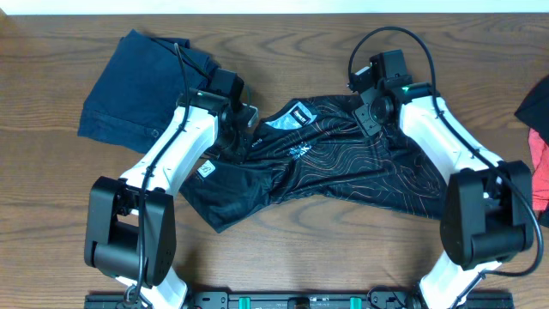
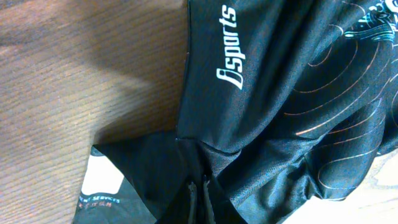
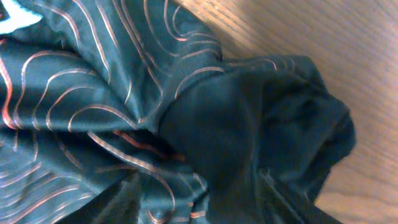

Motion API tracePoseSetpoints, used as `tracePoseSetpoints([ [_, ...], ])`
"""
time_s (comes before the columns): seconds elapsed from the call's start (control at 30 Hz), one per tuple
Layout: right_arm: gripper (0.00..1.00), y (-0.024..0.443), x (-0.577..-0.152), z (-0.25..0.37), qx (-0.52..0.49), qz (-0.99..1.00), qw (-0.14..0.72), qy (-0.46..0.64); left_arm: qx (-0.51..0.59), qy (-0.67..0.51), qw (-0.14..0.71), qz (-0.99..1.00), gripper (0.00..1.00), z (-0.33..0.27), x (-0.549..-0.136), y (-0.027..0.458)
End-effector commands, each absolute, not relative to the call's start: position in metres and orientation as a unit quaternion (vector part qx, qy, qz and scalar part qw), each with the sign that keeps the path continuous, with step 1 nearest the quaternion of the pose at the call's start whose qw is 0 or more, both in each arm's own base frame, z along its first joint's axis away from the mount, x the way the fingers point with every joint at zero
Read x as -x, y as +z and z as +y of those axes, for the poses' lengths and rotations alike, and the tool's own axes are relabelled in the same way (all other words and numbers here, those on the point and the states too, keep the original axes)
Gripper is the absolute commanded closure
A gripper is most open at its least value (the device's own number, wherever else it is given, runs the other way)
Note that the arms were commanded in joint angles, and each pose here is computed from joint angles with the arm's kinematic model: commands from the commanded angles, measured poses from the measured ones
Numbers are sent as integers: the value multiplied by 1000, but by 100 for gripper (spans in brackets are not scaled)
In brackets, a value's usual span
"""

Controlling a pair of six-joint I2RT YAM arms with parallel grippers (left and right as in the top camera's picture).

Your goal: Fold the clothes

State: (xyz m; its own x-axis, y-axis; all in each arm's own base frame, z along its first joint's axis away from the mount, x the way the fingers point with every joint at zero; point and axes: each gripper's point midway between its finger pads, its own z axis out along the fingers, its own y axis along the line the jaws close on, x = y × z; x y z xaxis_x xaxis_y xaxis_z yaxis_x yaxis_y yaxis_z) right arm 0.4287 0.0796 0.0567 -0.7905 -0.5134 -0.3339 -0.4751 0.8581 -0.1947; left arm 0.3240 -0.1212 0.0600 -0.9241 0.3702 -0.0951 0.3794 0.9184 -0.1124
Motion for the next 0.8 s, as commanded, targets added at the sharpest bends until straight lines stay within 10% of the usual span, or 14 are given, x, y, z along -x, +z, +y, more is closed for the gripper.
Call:
tracePoseSetpoints([
  [0.0,61,39,-431,78,266,946,178,-53,-185,-59,35,980,94,-119,-325,60],
  [0.27,99,35,-436,52,250,945,168,-125,-185,-58,35,980,94,-119,-325,60],
  [0.77,97,139,-454,52,163,933,313,-72,-187,-64,85,977,94,-121,-332,89],
])
